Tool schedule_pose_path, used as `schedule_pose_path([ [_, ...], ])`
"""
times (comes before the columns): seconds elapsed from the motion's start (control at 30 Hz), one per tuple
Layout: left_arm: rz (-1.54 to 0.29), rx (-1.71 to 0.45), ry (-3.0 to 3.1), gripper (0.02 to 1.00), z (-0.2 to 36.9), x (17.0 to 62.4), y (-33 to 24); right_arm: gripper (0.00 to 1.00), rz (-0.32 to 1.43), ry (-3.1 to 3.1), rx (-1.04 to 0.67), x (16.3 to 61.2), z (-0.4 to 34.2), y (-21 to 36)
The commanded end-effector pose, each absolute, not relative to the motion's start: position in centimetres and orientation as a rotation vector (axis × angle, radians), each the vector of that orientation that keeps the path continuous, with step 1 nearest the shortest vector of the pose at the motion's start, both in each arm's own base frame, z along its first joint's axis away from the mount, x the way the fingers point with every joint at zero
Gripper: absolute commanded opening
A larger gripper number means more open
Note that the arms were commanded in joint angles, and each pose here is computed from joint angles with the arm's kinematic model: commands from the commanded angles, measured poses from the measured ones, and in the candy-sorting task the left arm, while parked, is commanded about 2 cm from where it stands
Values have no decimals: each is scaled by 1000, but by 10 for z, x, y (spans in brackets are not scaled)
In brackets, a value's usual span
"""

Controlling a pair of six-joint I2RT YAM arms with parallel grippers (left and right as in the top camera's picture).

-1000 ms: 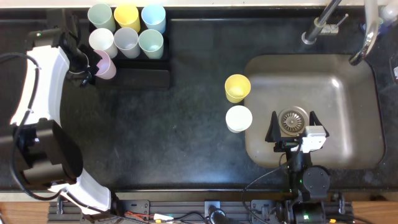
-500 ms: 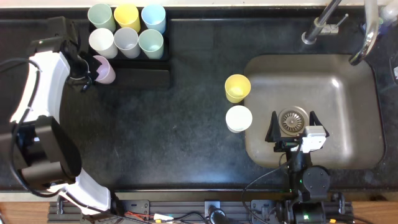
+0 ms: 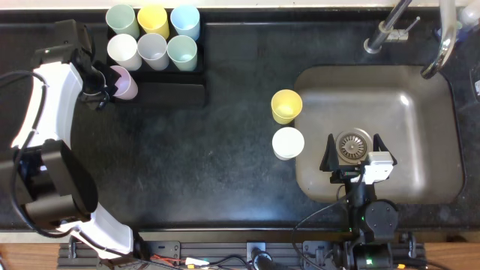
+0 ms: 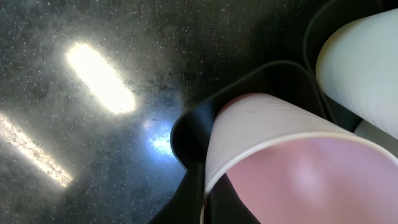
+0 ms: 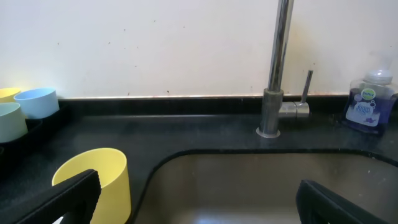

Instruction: Store Cups

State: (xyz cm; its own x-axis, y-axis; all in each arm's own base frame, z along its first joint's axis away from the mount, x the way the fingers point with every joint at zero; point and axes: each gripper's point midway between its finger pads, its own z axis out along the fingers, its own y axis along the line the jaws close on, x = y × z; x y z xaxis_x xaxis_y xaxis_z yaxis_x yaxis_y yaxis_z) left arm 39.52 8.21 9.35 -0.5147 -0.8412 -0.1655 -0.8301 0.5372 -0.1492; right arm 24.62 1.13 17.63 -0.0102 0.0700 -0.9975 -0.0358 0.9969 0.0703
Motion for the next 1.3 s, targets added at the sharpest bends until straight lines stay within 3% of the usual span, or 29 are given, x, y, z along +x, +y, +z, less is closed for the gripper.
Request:
schedule_pose_path([
  [0.03,-83,-1447,2589,36,78,392,81,998,96,1580,26,246,173,13],
  [0.2,-79,-1449,2596,73,76,392,80,998,96,1580,26,246,173,13],
  [0.23,-80,-1449,2595,279,76,392,80,998,96,1580,26,246,173,13],
  [0.3,-80,-1449,2596,796,75,392,80,993,96,1580,26,246,173,13],
  [0.33,-79,-1449,2596,934,75,392,80,998,96,1580,26,246,173,13],
  [0.37,-79,-1449,2596,998,75,392,80,998,96,1580,26,246,173,13],
  [0.57,-94,-1431,2565,1000,89,394,81,998,96,1580,26,246,173,13],
  [0.9,-250,-1265,2400,998,191,383,60,998,96,1580,26,246,173,13],
  [1.13,-372,-728,2474,1000,256,396,-55,998,96,1580,26,246,173,13],
  [1.3,-396,-429,2586,1000,238,382,-198,998,96,1580,26,246,173,13],
])
